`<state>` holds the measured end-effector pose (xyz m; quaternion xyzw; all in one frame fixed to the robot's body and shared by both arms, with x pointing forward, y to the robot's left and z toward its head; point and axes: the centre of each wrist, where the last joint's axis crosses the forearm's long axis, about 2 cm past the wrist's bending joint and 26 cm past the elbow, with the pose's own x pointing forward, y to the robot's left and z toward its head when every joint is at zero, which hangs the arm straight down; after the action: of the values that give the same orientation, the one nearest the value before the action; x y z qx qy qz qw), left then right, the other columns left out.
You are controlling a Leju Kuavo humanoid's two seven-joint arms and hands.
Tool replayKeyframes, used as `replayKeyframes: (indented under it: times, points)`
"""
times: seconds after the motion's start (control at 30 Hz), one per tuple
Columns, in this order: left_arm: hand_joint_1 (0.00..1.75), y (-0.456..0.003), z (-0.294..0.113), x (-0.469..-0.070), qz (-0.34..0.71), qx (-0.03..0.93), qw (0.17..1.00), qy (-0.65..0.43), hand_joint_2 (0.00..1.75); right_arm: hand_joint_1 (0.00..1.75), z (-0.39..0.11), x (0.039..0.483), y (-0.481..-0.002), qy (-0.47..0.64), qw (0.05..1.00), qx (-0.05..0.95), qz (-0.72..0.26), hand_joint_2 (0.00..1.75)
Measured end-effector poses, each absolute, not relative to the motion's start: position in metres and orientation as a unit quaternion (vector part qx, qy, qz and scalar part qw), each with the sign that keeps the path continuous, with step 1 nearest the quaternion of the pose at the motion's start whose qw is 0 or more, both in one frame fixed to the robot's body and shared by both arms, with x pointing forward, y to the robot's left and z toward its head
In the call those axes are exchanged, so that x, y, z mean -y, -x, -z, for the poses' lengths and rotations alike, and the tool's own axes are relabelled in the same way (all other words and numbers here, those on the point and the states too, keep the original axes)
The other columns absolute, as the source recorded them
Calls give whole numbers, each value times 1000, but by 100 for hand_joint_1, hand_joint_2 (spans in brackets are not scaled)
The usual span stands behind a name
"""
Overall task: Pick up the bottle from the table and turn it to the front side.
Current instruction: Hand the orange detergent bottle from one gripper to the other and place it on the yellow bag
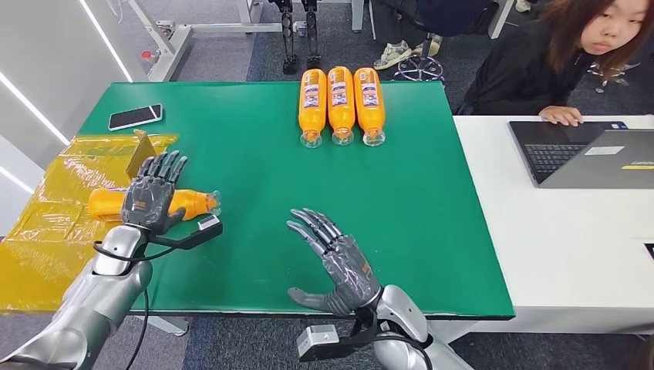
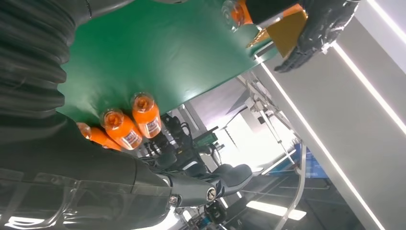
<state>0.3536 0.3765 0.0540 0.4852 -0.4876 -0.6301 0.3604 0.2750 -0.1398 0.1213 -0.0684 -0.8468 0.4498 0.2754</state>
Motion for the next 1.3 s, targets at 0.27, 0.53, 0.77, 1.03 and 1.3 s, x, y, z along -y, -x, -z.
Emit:
replayKeyframes:
  times: [0.27,0.53,0.77,1.03,1.3]
  points:
    - [0,-352,-65,-352,507,654,384,-410,175,0,-118,149,-274,99,285,849,-434,175]
    - [0,-332,-72,-302,426,756,394,-304,175,0,-116,163,-276,129,296,850,-416,175]
    - [0,-313,-82,-236,349,834,400,-147,175,0,-122,178,-278,145,298,868,-370,175]
    - [0,-291,-94,-180,246,875,416,-20,175,0,-124,194,-271,158,288,900,-285,175]
    - [0,-280,-106,-145,182,871,435,136,175,0,-130,202,-243,177,260,921,-228,175]
